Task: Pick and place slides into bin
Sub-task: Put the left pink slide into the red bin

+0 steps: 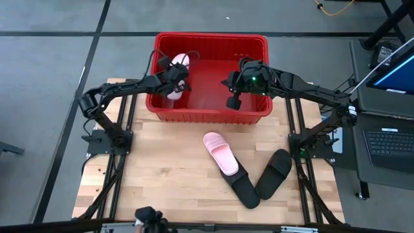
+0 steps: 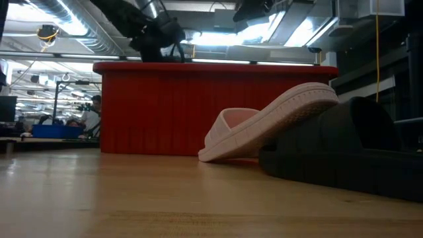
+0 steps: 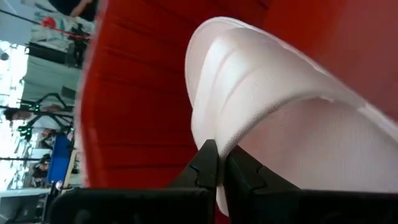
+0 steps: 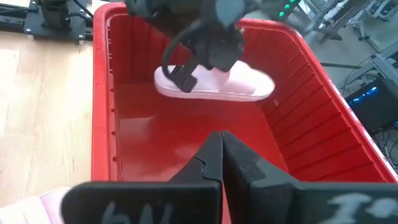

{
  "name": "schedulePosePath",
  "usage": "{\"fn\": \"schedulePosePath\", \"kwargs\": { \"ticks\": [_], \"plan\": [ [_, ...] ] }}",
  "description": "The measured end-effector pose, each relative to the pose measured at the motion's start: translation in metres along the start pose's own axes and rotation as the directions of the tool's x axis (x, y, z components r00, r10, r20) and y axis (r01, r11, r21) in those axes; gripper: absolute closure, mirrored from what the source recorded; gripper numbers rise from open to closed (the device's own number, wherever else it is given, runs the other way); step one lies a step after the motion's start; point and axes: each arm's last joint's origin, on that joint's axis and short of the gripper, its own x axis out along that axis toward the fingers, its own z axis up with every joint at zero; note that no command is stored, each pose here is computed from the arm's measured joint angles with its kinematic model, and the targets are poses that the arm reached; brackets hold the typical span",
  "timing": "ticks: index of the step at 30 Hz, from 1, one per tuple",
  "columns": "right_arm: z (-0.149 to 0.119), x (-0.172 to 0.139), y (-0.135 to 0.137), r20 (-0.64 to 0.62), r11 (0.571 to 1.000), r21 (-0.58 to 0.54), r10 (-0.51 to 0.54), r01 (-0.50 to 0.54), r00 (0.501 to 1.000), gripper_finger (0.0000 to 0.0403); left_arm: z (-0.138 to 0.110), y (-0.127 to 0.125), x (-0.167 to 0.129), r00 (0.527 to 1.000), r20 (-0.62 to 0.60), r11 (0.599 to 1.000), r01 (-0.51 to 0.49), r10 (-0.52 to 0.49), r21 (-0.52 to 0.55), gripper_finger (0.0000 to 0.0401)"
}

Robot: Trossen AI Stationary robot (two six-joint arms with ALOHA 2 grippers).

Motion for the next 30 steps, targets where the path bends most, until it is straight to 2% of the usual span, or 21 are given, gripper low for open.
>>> {"fn": "schedulePosePath", "kwargs": {
  "ticks": [16, 30],
  "plan": [
    [0.0, 0.0, 0.0, 0.0, 1.0, 0.008, 0.0, 0.0, 1.0, 0.0399, -0.012, -0.044, 0.036, 0.997, -0.062, 0.997, 0.056, -0.052, 0.057, 0.0397],
    [0.0, 0.0, 0.0, -0.001, 1.0, 0.023, 0.0, 0.0, 1.0, 0.0397, -0.019, -0.041, 0.047, 0.992, -0.085, 0.995, 0.092, -0.089, 0.029, 0.0397]
  ]
}}
